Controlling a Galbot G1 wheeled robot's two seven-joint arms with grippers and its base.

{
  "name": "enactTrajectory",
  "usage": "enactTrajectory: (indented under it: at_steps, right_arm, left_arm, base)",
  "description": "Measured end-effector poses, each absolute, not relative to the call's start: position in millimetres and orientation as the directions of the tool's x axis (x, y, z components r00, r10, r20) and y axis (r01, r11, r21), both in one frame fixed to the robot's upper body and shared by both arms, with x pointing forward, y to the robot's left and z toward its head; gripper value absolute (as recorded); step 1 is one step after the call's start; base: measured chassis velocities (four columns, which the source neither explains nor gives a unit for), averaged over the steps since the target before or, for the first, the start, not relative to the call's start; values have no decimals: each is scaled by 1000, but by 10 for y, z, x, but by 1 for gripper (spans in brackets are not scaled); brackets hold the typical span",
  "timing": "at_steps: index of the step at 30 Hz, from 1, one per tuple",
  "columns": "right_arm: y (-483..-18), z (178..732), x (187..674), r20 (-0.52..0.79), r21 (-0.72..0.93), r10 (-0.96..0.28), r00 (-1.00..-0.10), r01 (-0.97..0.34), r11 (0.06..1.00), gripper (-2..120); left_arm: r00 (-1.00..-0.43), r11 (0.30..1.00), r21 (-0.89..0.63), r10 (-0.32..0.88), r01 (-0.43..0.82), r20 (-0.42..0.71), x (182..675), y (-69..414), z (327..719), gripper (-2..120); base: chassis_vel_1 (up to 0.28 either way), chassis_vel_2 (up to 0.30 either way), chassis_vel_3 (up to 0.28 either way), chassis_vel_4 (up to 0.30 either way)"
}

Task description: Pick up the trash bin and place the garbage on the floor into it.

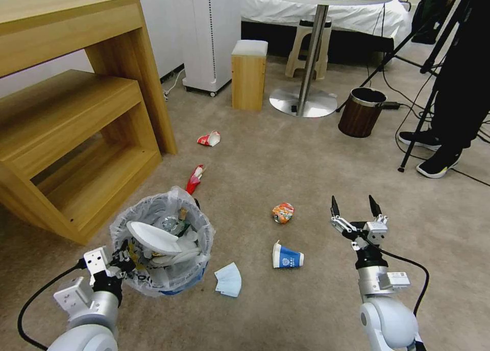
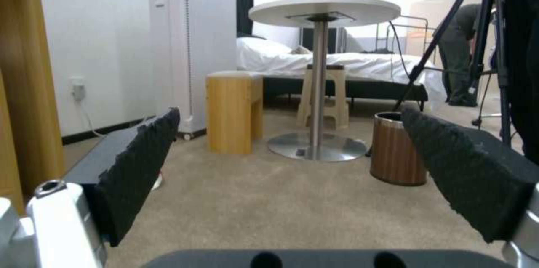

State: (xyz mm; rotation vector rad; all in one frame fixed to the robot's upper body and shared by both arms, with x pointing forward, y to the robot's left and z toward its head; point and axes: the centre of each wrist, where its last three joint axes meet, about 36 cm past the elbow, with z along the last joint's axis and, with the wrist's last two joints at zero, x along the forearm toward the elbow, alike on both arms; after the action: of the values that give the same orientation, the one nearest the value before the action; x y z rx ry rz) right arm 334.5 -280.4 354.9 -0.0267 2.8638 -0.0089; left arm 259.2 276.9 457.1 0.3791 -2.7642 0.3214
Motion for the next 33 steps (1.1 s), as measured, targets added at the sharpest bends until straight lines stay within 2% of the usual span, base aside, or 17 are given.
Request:
enactTrajectory:
  at_steps: [33]
  right_arm:
    - [-2743, 3500, 3344, -256, 5, -17, -967, -19, 1000, 100]
  left_arm:
    - [-910, 941, -175, -217, -291, 353, 2608, 2775, 4518, 1]
  base:
    - [1, 1, 1, 2]
